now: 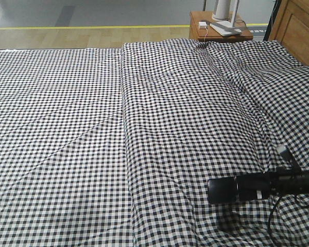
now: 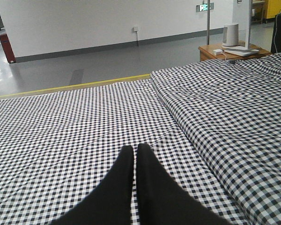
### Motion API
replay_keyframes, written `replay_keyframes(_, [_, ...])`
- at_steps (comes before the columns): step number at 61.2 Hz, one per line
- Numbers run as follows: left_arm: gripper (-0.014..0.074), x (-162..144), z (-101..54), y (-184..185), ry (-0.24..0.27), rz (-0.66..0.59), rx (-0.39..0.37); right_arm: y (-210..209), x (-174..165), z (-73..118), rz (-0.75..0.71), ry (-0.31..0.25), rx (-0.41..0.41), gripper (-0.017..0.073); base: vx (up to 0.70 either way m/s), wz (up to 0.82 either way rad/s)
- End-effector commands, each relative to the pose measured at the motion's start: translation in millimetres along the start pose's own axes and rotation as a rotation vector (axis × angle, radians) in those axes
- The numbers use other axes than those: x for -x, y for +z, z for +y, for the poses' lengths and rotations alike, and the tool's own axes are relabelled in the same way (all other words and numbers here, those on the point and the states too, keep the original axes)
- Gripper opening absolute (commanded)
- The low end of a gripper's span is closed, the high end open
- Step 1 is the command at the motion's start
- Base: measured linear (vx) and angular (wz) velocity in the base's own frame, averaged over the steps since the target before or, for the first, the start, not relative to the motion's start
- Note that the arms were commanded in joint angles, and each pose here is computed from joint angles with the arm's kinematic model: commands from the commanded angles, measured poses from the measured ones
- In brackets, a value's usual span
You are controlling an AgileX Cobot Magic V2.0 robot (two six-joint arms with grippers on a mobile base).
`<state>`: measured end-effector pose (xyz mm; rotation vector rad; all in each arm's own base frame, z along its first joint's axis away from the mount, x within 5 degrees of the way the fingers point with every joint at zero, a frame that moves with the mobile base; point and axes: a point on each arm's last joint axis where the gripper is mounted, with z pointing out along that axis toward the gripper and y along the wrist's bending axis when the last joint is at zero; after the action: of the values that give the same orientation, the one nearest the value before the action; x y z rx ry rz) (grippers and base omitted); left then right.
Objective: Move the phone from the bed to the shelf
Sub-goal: 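Lift the phone with the right gripper up off the bed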
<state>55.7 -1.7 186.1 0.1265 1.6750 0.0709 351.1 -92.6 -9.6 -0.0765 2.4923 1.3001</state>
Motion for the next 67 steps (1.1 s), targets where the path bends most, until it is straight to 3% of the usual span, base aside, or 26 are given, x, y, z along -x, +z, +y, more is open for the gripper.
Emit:
replay_keyframes(1, [0.0001,14,1.9,-2,-0.015,-0.097,0.013,-23,29,54.5,-0.034,-0.088,0.133,-0.0006,0.00,0.00])
replay_keyframes(18, [0.0001,14,1.9,-2,-0.015,-0.097,0.013,-28,60,159.1,-0.010,-0.339,0.120,-0.0003,0.00,0.00])
replay_keyframes(33, [0.0001,14,1.9,-2,-0.015,-0.097,0.013,-53,69,252.1,-0.056,-0.505,0.102,-0.0003,0.00,0.00])
replay_keyframes(48, [0.0001,14,1.9,-2,-0.015,-0.097,0.013,-63,51,348.6,-0.071,-0.728,0.134,-0.0003,0.00,0.00])
replay_keyframes(67, [0.0001,14,1.9,-2,-0.015,-0.097,0.013,-57,6,432.9,0.006,-0.874,0.226,-0.0003,0.00,0.00])
